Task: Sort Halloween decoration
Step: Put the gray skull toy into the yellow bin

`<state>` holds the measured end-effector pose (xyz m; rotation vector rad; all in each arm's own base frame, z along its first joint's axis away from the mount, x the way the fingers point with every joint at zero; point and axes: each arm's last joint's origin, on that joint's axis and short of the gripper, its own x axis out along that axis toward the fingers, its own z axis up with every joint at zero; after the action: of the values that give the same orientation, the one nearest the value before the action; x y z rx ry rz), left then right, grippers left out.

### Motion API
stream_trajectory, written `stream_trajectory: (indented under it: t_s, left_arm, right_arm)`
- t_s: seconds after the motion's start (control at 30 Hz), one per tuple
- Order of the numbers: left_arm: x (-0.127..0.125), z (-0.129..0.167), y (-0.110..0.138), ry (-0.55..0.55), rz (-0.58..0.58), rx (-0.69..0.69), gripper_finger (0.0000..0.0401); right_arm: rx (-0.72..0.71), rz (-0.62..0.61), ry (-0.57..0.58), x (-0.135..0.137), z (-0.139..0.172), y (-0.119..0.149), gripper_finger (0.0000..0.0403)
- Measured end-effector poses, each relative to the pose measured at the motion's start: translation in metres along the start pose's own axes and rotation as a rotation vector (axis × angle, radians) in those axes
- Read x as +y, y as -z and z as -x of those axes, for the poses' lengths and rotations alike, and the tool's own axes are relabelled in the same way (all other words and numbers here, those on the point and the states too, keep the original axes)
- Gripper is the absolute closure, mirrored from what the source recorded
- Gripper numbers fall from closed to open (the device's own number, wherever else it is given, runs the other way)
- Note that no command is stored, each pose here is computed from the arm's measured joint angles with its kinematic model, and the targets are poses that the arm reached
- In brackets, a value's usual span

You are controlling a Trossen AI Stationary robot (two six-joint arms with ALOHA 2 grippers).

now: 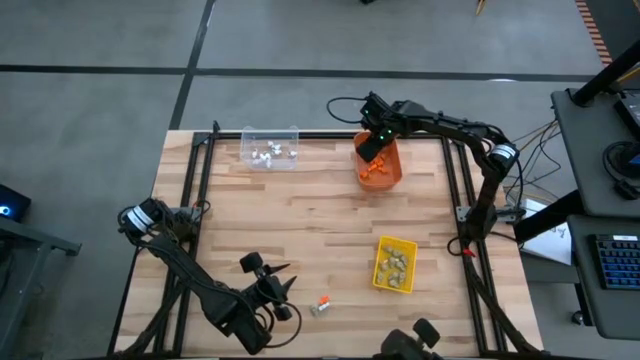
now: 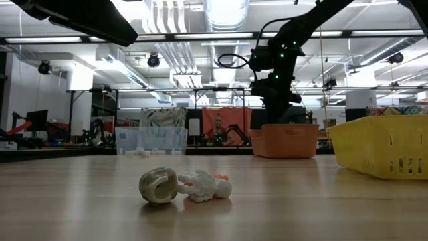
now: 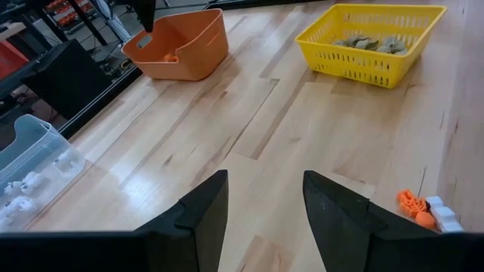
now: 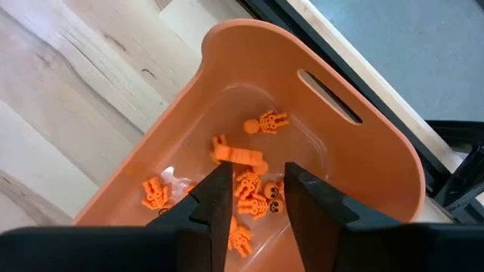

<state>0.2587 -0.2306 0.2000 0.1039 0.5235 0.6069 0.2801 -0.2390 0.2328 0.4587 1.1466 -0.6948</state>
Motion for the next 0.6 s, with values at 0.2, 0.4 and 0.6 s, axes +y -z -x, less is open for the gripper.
stream_trajectory:
  t_s: [0.2, 0.4, 0.6]
  left_arm:
    - [0.000, -0.001, 0.000, -0.002, 0.001, 0.000, 0.0246]
    - [0.000, -0.001, 0.000, -0.003, 0.000, 0.000, 0.0246]
    - [0.001, -0.002, -0.001, -0.006, -0.002, 0.001, 0.0246]
  right_arm:
    - [0.000, -0.015, 0.000, 0.000, 0.000, 0.000, 0.0262]
    - [-0.033, -0.047, -0.003, 0.000, 0.012, -0.004, 0.0243]
    - [-0.124, -0.057, -0.018, 0.004, 0.046, -0.008, 0.0254]
